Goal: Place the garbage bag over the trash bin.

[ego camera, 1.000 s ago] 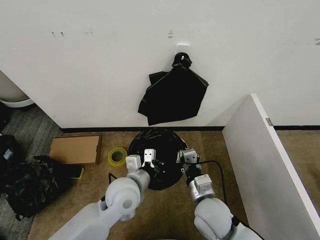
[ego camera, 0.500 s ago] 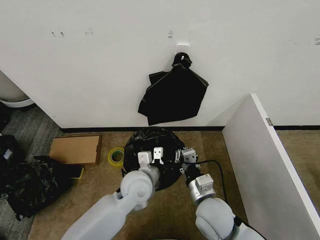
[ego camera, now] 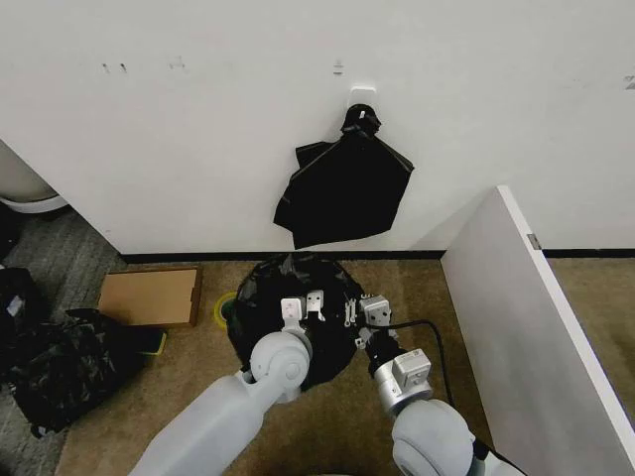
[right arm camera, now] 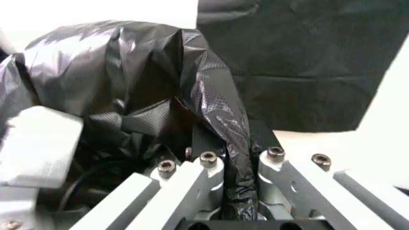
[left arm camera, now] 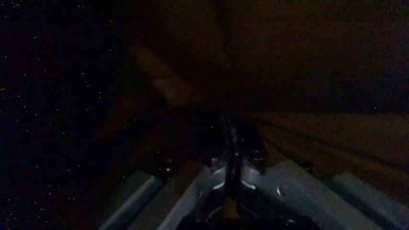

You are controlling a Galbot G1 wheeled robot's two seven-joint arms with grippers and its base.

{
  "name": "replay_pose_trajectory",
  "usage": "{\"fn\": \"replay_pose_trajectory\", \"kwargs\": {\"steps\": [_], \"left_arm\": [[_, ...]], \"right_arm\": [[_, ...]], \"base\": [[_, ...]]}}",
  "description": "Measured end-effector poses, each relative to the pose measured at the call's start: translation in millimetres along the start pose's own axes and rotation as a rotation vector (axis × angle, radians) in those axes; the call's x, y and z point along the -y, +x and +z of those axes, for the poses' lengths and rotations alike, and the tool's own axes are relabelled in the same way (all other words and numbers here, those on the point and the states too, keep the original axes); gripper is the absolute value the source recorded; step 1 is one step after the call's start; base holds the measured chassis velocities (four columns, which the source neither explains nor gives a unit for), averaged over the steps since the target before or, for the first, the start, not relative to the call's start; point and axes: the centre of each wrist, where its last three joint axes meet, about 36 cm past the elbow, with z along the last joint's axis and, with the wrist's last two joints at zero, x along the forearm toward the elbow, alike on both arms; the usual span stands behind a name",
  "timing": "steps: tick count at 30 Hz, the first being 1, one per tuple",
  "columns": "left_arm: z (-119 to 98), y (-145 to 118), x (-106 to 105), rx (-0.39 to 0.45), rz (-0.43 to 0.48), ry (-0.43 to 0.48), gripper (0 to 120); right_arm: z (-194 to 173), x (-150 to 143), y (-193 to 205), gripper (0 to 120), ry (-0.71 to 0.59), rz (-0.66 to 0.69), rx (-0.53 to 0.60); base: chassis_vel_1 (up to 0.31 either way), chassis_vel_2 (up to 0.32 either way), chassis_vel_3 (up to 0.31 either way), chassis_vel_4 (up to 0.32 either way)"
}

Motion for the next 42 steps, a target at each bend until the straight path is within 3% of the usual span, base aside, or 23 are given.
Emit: {"fn": "replay_pose_trajectory", "kwargs": {"steps": [9,16,28,42], "left_arm": [[11.1,33.1,-2.4,0.009,0.045,-0.019,0],[1.2,50.0,-6.3,0.05,0.063,-0.017,0],[1.2,22.3,-21.0,0.075,0.036,-0.035,0],[-9.7,19.2,-41.8,0.076,-0.011,-0.01,0]], "right_arm": [[13.2,6.3,-6.5,2,0.05,0.025,0.013],[22.9,7.9,-12.0,2,0.068,0.044,-0.002],[14.5,-3.5,-2.0,2,0.044,-0.032,0.02],[25.8,3.5,-3.7,2,0.096,-0.176,0.16]], "base": [[0.0,0.0,0.0,0.0],[0.0,0.0,0.0,0.0],[0.0,0.0,0.0,0.0],[0.0,0.0,0.0,0.0]]}}
